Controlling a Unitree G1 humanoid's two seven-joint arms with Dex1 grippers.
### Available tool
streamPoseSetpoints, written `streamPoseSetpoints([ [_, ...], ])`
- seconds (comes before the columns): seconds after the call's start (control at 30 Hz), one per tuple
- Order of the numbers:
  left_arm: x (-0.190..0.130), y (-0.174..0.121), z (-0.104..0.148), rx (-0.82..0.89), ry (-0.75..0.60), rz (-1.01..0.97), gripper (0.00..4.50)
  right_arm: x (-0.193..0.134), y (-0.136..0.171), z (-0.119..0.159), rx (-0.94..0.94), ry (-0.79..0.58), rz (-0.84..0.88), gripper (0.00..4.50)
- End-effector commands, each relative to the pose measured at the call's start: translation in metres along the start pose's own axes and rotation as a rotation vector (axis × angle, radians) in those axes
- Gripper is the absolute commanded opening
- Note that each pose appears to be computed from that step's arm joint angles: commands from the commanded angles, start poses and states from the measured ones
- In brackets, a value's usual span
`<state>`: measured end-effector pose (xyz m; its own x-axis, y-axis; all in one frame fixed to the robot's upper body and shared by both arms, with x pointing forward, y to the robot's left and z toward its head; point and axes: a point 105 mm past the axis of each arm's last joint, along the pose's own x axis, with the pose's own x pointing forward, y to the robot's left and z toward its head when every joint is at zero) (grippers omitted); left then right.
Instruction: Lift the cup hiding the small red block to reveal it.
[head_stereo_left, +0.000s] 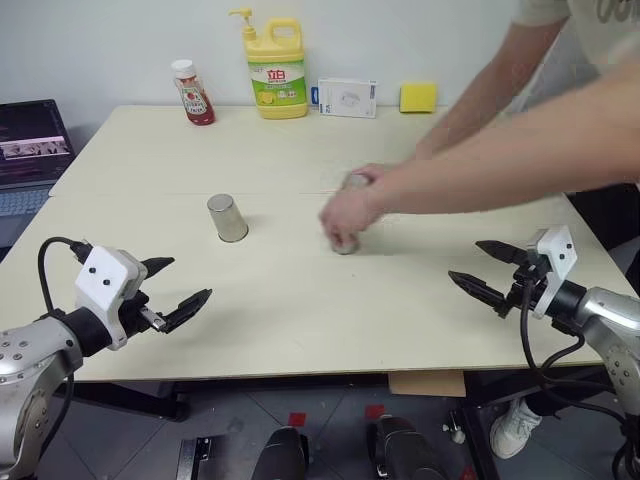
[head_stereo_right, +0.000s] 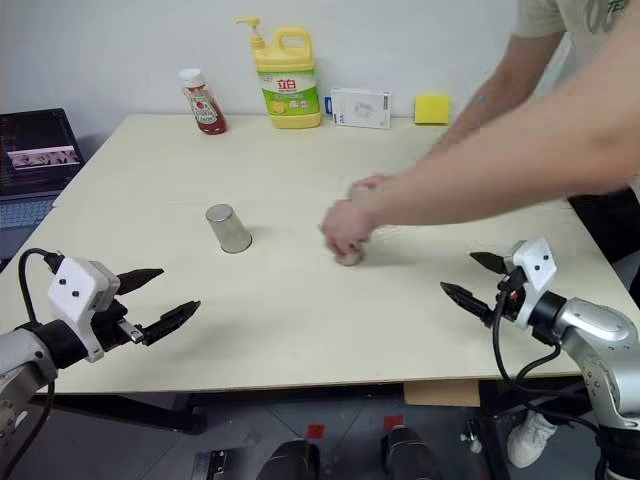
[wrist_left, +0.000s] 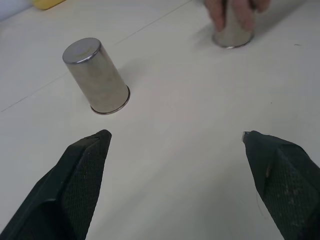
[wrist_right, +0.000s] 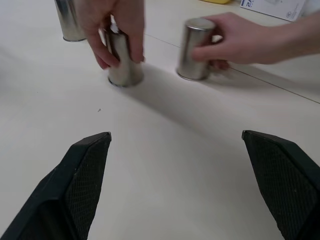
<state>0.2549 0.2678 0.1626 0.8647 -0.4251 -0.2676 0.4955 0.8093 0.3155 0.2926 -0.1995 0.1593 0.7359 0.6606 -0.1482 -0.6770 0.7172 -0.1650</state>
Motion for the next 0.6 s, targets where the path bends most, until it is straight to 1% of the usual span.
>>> streamPoseSetpoints([
  [0.03,0.0,0.001,0.011,0.032,-0.029,0.002,4.5,0.005,0.006,0.017,-0.042,-0.047,0.009,4.45],
  [0.27,0.004,-0.004,0.021,-0.003,-0.071,-0.019,4.5,0.016,0.018,0.029,-0.024,-0.086,0.05,4.45],
  [0.47,0.013,-0.015,0.03,0.0,-0.09,-0.082,4.5,0.039,0.044,0.042,0.006,-0.128,0.123,4.45],
  [0.6,0.018,-0.021,0.036,-0.002,-0.105,-0.104,4.5,0.046,0.053,0.047,0.023,-0.146,0.147,4.45],
])
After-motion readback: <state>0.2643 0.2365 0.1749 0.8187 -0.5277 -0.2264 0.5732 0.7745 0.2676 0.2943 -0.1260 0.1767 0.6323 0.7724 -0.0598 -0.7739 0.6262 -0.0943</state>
